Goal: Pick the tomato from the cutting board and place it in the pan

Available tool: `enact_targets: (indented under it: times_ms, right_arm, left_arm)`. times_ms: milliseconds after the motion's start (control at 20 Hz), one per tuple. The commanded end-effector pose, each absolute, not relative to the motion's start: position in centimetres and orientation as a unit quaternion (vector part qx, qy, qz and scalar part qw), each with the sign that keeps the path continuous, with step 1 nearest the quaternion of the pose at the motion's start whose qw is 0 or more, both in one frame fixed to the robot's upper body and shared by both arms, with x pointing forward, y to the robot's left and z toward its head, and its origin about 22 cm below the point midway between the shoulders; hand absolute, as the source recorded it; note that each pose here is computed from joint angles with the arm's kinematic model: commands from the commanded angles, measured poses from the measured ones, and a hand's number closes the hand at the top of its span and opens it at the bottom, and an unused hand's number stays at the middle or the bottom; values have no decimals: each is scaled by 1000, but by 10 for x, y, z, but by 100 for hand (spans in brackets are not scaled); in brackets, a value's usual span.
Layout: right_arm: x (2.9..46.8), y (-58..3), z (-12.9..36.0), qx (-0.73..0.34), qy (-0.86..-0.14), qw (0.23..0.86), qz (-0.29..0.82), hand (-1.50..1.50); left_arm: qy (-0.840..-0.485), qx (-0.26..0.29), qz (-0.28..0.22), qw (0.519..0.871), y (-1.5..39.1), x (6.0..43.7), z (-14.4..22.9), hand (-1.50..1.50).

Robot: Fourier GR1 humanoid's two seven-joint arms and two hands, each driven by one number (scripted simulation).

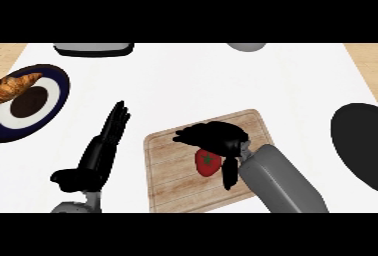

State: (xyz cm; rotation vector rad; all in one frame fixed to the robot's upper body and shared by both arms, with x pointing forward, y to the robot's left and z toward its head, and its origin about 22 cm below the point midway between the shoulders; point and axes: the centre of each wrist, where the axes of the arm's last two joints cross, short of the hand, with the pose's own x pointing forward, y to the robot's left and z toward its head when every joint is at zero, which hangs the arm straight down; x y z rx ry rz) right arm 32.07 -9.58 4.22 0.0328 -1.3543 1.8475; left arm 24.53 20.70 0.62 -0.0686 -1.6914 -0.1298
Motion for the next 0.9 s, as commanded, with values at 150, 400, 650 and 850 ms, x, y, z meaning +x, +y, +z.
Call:
enact_targets:
  times_ms: [150,400,650,850]
  right_arm:
    - [337,-92,18,5,-517,425,743,-150]
    - [323,-86,19,3,-500,340,797,150]
    - [324,-83,3,-8,-517,336,787,150]
    - [329,-101,-11,-22,-547,330,769,150]
  left_arm:
    - [-752,-22,-56,656,202,245,19,0]
    - [-749,-18,-59,660,182,257,17,0]
    - [-748,-30,-58,661,205,240,16,0]
    - [-744,-42,-57,664,195,244,7,0]
